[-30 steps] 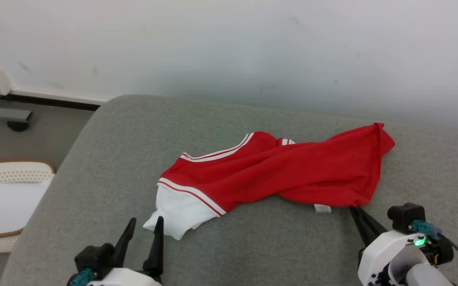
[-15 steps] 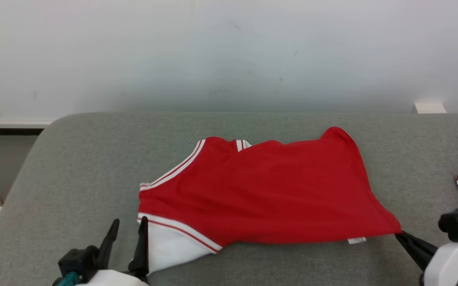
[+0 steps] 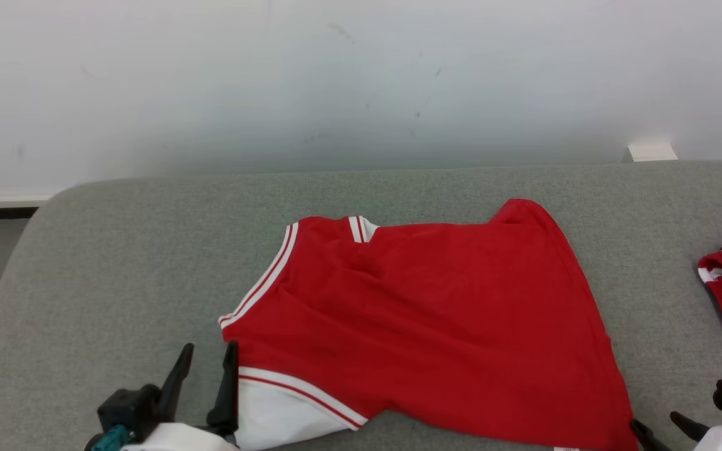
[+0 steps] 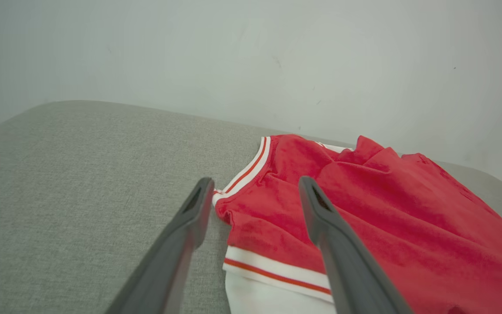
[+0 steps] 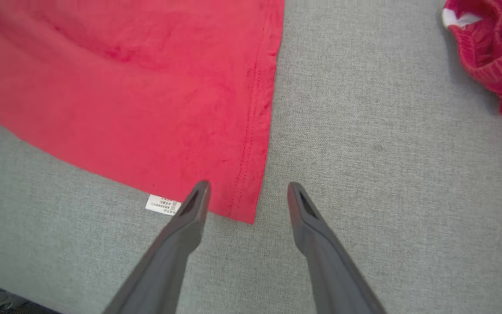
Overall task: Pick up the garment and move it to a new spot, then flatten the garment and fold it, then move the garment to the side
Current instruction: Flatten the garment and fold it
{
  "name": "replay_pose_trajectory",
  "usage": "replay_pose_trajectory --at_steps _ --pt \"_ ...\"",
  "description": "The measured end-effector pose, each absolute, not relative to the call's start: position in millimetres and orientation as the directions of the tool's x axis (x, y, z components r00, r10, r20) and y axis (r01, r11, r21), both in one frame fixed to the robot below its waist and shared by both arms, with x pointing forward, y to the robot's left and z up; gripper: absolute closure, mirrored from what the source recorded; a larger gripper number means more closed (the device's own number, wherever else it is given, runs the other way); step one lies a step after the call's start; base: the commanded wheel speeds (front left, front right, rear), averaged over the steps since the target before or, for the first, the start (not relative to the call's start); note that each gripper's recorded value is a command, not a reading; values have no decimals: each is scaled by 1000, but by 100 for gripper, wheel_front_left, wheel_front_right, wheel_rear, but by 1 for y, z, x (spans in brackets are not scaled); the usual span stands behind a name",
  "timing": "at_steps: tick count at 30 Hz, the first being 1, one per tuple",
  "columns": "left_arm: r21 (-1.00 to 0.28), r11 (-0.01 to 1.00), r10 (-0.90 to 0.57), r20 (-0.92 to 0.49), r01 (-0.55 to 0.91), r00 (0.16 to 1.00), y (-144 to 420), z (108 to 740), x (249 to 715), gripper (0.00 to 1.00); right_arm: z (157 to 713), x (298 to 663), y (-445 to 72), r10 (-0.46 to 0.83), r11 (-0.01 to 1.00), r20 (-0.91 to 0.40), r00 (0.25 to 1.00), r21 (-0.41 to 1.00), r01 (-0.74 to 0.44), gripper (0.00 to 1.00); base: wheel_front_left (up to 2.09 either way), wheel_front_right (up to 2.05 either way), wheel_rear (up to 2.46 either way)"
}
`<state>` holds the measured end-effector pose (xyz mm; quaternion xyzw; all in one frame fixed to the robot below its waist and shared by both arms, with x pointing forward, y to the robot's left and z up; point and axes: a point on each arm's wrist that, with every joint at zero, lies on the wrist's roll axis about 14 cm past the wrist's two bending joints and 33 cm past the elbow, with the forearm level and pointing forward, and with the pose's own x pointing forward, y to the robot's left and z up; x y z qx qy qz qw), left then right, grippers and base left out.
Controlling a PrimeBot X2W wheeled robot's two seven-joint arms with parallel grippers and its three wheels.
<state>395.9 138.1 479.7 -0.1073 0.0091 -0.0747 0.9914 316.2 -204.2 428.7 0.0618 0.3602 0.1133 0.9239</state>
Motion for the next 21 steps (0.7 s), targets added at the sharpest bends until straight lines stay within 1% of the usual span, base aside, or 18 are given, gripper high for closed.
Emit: replay_pose_trajectory --at_steps 4,6,10,12,16,21 --pt "-206 968 -148 5 146 989 141 482 396 0 442 323 -206 246 966 -602 760 215 -142 0 0 0 0" --pt "-203 969 -141 9 140 990 143 484 395 0 457 330 -207 243 966 -550 799 210 -149 0 0 0 0" --pt "-202 970 -134 19 135 991 146 488 393 0 501 349 -203 232 966 -364 902 198 -169 0 0 0 0" --pt "-202 970 -131 22 132 991 147 489 391 0 518 355 -197 229 962 -271 935 212 -174 0 0 0 0" --pt "-201 971 -124 26 126 992 149 490 388 0 533 361 -182 215 947 -133 968 271 -173 0 0 0 0" --pt "-200 972 -120 23 122 993 151 489 386 0 525 363 -174 171 937 -64 983 321 -142 0 0 0 0"
